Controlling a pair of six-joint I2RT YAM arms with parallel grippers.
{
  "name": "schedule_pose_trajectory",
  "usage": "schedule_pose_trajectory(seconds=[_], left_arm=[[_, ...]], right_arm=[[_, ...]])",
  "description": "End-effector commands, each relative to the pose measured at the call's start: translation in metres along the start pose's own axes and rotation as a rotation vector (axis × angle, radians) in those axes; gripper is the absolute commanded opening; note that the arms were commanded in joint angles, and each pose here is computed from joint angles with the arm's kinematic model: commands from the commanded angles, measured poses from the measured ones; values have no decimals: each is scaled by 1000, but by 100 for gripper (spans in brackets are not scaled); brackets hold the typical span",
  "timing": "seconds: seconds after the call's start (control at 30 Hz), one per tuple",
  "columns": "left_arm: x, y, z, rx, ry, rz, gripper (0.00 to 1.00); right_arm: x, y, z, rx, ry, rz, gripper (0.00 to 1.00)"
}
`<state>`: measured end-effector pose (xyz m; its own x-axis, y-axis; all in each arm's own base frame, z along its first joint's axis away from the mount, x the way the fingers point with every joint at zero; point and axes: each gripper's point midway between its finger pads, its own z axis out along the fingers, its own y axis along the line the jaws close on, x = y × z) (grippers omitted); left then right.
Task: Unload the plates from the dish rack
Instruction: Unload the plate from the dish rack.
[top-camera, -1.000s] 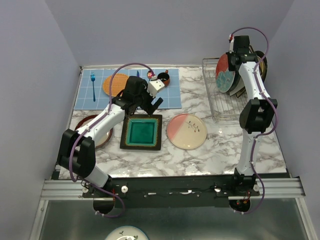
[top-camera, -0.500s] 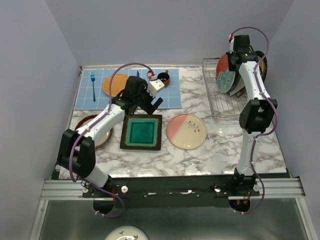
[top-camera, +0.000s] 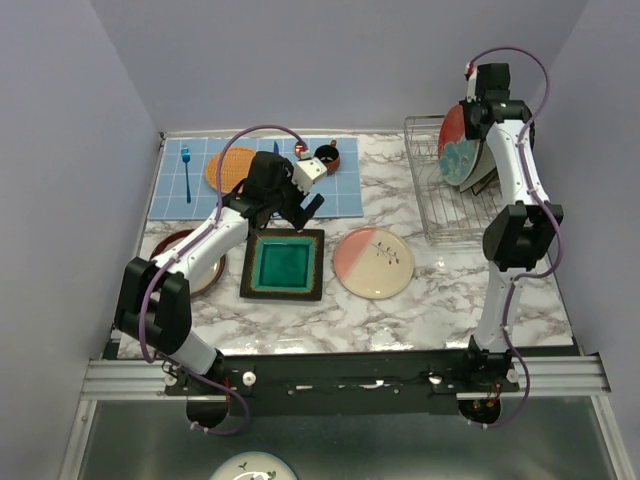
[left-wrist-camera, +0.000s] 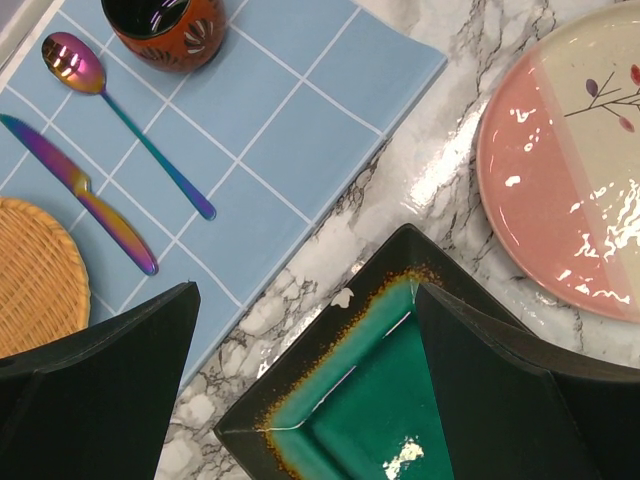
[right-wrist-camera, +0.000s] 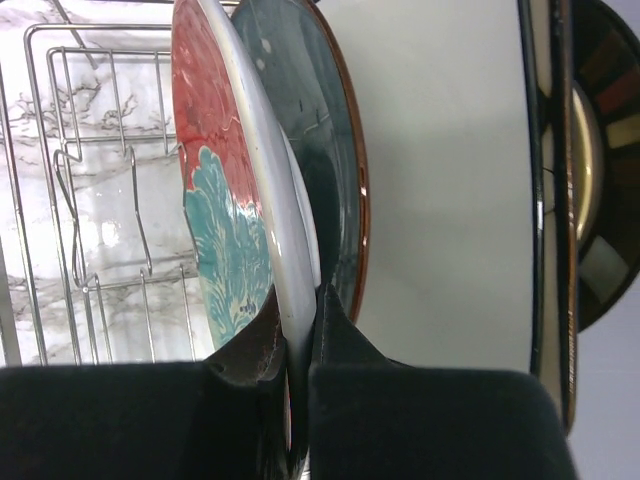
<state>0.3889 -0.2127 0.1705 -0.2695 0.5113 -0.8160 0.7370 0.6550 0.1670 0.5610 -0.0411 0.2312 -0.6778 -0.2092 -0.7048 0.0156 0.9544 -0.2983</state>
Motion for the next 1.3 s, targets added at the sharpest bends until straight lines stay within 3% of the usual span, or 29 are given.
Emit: schedule_pose_trajectory(seconds=[0.0, 0.63, 0.87, 1.13, 1.27], left_arm=[[-5, 0, 0, 16, -11, -13, 99], [1, 1, 3, 21, 2, -17, 99], [-13, 16, -3, -24, -56, -68, 99], [-19, 60, -27, -100, -124, -160, 99], [-13, 64, -33, -47, -141, -212, 98]], right_arm=[[-65, -21, -73, -12, -231, 16, 1], [-89, -25, -133, -67, -342, 54, 1], [-96, -25, -166, -108, -393, 53, 1], [-101, 6, -218, -328, -472, 32, 1], [-97, 31, -238, -489, -485, 11, 1]])
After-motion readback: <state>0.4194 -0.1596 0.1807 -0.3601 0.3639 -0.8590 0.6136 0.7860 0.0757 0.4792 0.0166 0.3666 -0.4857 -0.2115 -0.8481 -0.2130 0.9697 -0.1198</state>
